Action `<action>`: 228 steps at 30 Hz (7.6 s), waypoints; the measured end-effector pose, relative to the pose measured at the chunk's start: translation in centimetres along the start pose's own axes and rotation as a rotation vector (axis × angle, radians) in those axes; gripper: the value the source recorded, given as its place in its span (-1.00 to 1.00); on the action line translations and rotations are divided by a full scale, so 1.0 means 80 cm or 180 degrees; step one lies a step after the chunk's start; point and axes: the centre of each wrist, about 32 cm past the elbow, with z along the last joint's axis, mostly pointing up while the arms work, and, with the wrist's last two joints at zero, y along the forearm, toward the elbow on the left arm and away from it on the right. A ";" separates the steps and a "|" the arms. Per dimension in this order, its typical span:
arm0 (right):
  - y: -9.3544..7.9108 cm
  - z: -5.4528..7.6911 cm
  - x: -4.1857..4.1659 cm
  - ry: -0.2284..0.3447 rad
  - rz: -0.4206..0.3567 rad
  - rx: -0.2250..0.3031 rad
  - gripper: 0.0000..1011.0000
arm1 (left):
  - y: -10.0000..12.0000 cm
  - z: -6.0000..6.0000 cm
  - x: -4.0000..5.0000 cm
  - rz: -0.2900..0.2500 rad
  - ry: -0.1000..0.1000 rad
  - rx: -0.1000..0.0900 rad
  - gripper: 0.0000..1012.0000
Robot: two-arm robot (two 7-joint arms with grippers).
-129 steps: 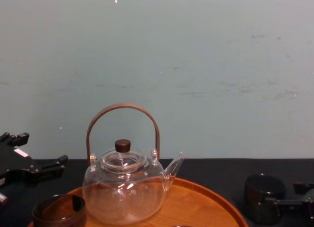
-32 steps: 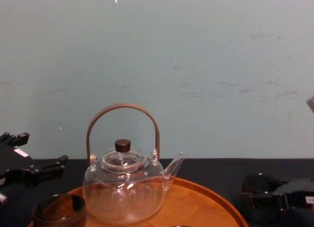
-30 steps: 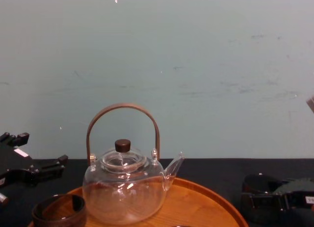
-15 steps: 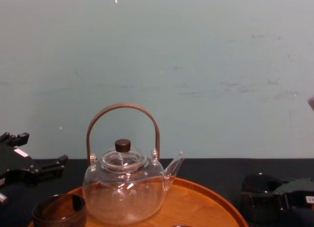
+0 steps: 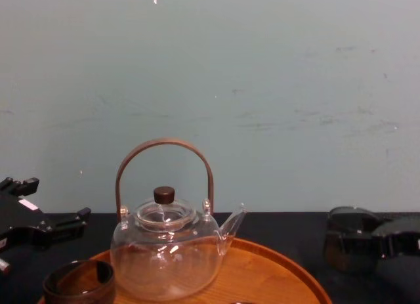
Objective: Pick up the glass from the table and place it on the tray.
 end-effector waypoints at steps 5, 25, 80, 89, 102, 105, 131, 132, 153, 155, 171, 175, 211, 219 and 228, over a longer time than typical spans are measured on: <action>-0.008 0.007 -0.002 -0.0050 0.0011 0.0067 0.79 | 0.000 0.000 0.000 0.0000 0.0000 0.0000 0.98; -0.019 0.031 -0.019 -0.0288 0.0433 0.0170 0.79 | 0.000 0.000 0.000 0.0000 0.0000 0.0000 0.98; 0.043 0.008 -0.064 -0.0618 0.0985 0.0029 0.79 | 0.000 0.000 0.000 0.0000 0.0000 0.0000 0.98; 0.050 0.007 -0.058 -0.0620 0.0935 0.0031 0.79 | 0.000 0.000 0.000 0.0000 0.0000 0.0000 0.98; 0.057 0.003 -0.051 -0.0601 0.0873 0.0017 0.79 | 0.000 0.000 0.000 0.0000 0.0000 0.0000 0.98; 0.057 0.001 -0.050 -0.0592 0.0875 0.0006 0.79 | 0.000 0.000 0.000 0.0000 0.0000 0.0000 0.98; 0.058 -0.004 -0.049 -0.0584 0.0867 -0.0034 0.81 | 0.000 0.000 0.000 0.0000 0.0000 0.0000 0.98; 0.058 -0.004 -0.049 -0.0584 0.0867 -0.0034 0.83 | 0.000 0.000 0.000 0.0000 0.0000 0.0000 0.98; 0.056 -0.004 -0.048 -0.0566 0.0880 -0.0029 0.98 | 0.000 0.000 0.000 0.0000 0.0000 0.0000 0.98; 0.053 -0.004 -0.047 -0.0548 0.0885 -0.0025 0.98 | 0.000 0.000 0.000 0.0000 0.0000 0.0000 0.98; 0.008 -0.009 -0.033 -0.0458 0.0852 0.0011 0.98 | 0.000 0.000 0.000 0.0000 0.0000 0.0000 0.98; -0.006 -0.010 -0.027 -0.0463 0.0913 0.0037 0.98 | 0.000 0.000 0.000 0.0000 0.0000 0.0000 0.98; -0.076 -0.043 -0.011 -0.0034 -0.0384 0.0625 0.98 | 0.000 0.000 0.000 0.0000 0.0000 0.0000 0.98; -0.076 -0.043 -0.011 -0.0033 -0.0390 0.0615 0.98 | 0.000 0.000 0.000 0.0000 0.0000 0.0000 0.98; -0.076 -0.043 -0.011 -0.0037 -0.0378 0.0612 0.98 | 0.000 0.000 0.000 0.0000 0.0000 0.0000 0.98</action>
